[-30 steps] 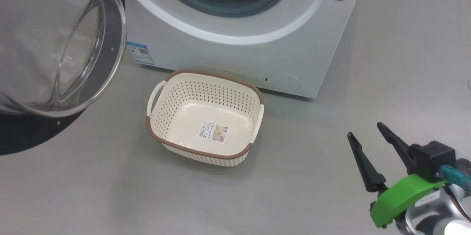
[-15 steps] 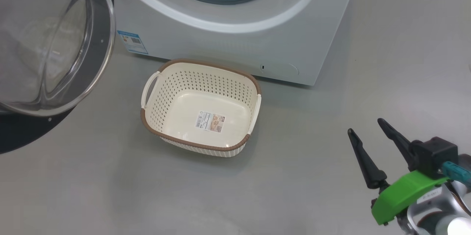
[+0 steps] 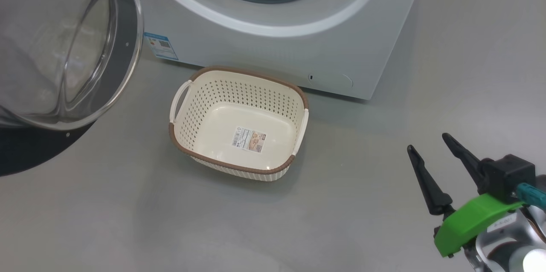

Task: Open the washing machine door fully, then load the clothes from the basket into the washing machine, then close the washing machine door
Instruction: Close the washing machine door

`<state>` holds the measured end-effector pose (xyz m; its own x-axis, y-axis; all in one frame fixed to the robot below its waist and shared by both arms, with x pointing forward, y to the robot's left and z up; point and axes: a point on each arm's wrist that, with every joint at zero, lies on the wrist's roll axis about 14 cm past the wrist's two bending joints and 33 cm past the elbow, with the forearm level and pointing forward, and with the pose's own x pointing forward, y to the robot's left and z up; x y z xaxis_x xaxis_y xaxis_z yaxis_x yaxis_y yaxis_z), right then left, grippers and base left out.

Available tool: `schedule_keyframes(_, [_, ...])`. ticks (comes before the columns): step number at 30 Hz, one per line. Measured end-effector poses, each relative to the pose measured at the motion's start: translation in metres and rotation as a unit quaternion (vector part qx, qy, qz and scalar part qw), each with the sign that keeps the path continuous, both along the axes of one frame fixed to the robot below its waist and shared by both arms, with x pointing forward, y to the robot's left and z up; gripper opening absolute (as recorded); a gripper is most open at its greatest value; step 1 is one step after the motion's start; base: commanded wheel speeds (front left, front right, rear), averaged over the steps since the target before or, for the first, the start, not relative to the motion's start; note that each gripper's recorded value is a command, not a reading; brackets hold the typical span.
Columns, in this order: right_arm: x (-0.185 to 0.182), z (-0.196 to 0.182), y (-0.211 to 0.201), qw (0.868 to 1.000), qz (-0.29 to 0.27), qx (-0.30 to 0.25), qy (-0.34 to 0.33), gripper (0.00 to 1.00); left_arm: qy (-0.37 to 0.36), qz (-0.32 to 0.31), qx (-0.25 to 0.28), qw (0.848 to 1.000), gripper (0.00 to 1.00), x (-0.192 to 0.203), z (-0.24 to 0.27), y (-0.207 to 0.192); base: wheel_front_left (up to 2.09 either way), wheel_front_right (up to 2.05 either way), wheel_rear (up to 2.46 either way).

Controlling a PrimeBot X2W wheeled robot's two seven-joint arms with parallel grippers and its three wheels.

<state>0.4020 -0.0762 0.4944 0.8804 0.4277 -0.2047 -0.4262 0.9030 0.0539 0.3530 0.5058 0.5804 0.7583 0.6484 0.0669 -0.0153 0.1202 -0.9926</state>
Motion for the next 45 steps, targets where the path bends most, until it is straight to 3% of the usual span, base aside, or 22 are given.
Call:
schedule_keyframes(23, [0.001,0.0,0.002,1.0,0.006,-0.004,0.003,1.0,-0.035,-0.096,0.001,0.995,0.0,0.007,0.009,-0.028,0.0,0.0,0.0])
schedule_keyframes(45, [0.001,-0.002,0.017,1.0,0.022,0.004,0.007,1.0,-0.082,-0.255,0.013,0.963,0.0,0.01,0.024,-0.096,0.0,0.0,0.0])
